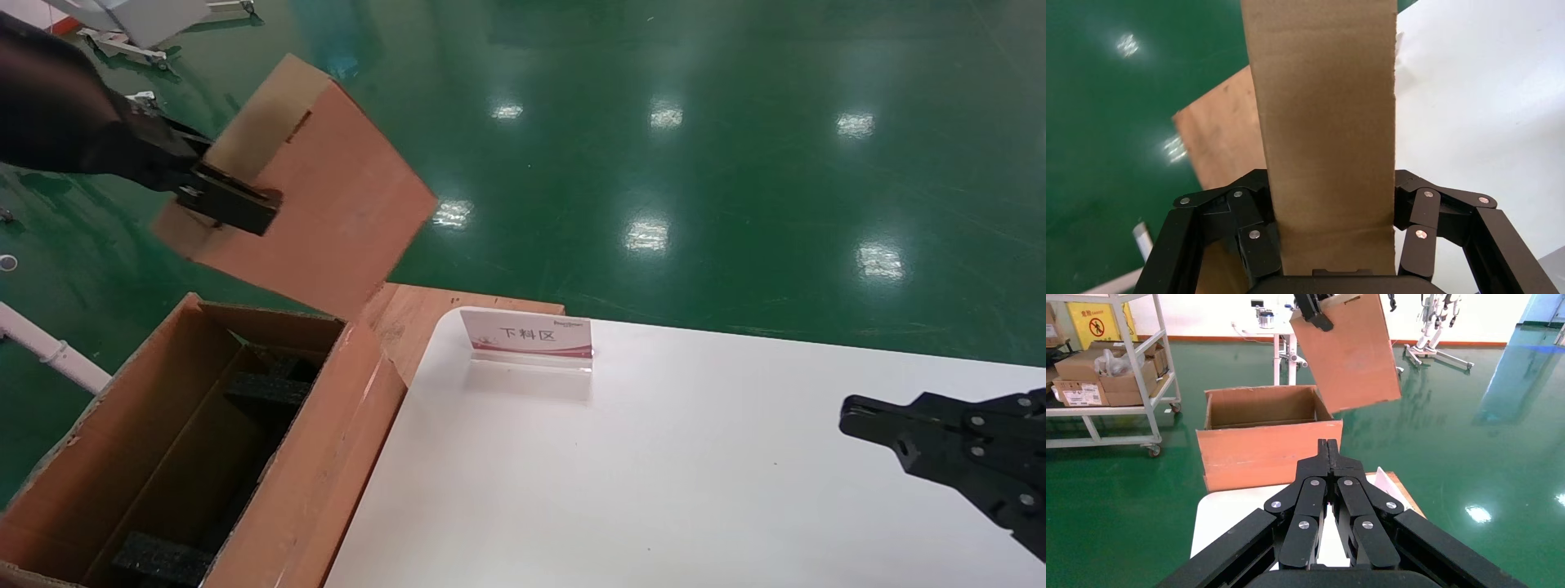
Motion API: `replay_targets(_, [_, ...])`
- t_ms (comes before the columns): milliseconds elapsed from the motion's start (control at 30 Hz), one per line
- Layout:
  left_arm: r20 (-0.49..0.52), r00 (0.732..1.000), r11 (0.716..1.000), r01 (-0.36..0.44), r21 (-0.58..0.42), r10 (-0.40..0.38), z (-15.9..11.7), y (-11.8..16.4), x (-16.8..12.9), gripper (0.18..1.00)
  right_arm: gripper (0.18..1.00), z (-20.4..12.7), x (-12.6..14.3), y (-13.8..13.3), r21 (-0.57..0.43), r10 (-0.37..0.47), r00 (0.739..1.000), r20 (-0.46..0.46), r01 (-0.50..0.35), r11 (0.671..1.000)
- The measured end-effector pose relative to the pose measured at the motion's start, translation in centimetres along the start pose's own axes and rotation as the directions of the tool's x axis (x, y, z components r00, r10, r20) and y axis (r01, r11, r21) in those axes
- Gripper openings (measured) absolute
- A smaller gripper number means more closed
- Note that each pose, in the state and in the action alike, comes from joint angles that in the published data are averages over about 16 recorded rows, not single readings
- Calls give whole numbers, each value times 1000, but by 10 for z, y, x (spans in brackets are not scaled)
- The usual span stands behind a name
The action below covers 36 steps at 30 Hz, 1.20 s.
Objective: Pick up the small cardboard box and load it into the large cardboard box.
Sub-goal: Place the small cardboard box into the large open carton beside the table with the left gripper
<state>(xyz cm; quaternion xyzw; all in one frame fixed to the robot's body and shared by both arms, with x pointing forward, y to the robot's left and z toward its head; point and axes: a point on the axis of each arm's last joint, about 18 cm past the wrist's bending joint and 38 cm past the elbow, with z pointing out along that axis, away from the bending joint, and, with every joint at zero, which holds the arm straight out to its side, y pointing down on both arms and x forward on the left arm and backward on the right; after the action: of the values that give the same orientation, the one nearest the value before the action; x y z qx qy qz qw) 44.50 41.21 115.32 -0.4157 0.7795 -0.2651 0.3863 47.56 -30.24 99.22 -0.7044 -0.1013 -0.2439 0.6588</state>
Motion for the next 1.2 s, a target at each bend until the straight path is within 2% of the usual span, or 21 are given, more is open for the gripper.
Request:
replay_targets(300, [64,997,989,61,-132,-52,-5,26,-21,227,193,0,0,0,0,0,1000,0,0,1000])
replay_targets(633, [74,987,945,160,-284,-145,7,77,-46,226,223,0,0,0,0,0,1000,0,0,1000])
replay_targets(833, [63,976,919,219,-328,-210,14,106,-58,225,286,0,0,0,0,0,1000,0,0,1000])
replay_targets(1033, [51,962,897,269,-350,-268,21,133,-66,225,384,0,0,0,0,0,1000,0,0,1000])
replay_targets(1200, [45,951,883,302,-360,-307,28,153,-71,225,497,0,0,0,0,0,1000,0,0,1000])
